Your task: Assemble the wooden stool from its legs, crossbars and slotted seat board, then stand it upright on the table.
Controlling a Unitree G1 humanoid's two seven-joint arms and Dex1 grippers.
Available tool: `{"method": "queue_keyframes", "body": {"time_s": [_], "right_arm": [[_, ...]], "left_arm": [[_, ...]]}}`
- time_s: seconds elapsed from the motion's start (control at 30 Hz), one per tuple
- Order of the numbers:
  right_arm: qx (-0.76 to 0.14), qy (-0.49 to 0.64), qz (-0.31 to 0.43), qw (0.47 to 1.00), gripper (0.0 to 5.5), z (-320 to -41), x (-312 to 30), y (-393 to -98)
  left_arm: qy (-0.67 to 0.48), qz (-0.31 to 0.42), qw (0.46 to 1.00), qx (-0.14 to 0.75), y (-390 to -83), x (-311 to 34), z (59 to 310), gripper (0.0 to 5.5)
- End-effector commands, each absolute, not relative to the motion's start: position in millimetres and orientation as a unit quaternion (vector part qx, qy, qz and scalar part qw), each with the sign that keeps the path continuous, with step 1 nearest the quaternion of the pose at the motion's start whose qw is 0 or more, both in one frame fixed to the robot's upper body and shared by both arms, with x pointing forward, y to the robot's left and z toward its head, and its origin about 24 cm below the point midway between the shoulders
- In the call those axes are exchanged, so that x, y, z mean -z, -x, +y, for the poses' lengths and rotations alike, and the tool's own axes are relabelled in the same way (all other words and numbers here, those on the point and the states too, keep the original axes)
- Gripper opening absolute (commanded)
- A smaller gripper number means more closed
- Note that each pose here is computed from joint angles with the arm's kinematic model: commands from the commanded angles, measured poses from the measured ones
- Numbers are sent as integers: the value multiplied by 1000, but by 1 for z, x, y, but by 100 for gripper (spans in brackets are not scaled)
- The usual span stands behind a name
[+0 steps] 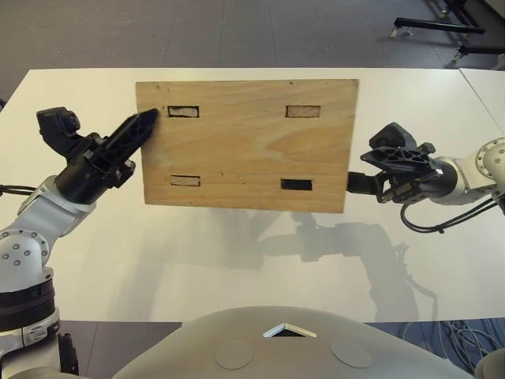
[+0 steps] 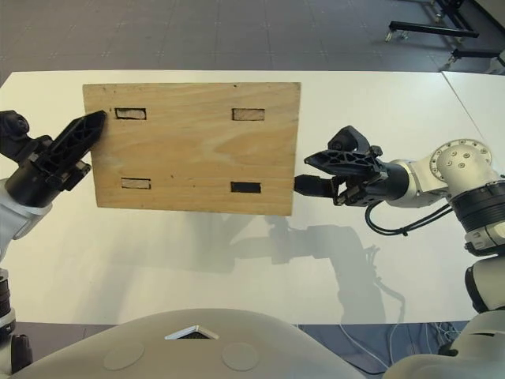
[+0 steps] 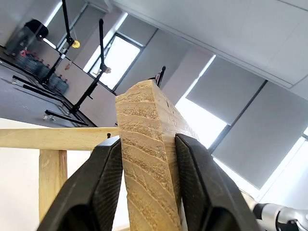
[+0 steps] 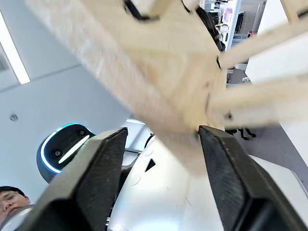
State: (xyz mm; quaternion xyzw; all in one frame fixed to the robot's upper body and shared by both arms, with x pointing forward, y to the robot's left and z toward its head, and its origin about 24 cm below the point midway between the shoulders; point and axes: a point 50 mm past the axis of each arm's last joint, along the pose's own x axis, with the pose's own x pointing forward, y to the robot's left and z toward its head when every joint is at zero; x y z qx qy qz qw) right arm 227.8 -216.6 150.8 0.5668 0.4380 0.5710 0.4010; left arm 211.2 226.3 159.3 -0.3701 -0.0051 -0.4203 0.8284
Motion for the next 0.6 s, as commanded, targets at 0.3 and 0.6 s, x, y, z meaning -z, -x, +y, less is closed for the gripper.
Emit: {"method": "queue_keyframes", "body": {"time_s": [0.3,0.6], "right_arm": [[-614,-560,347,434,280,-199,-144,-226],[-594,-573,235,514,248,-171,-127,-209]], "left_arm": [[343,21,882,322,-218,-137,239,157],[363,-37,888,281,-234,-132,256,157]]}}
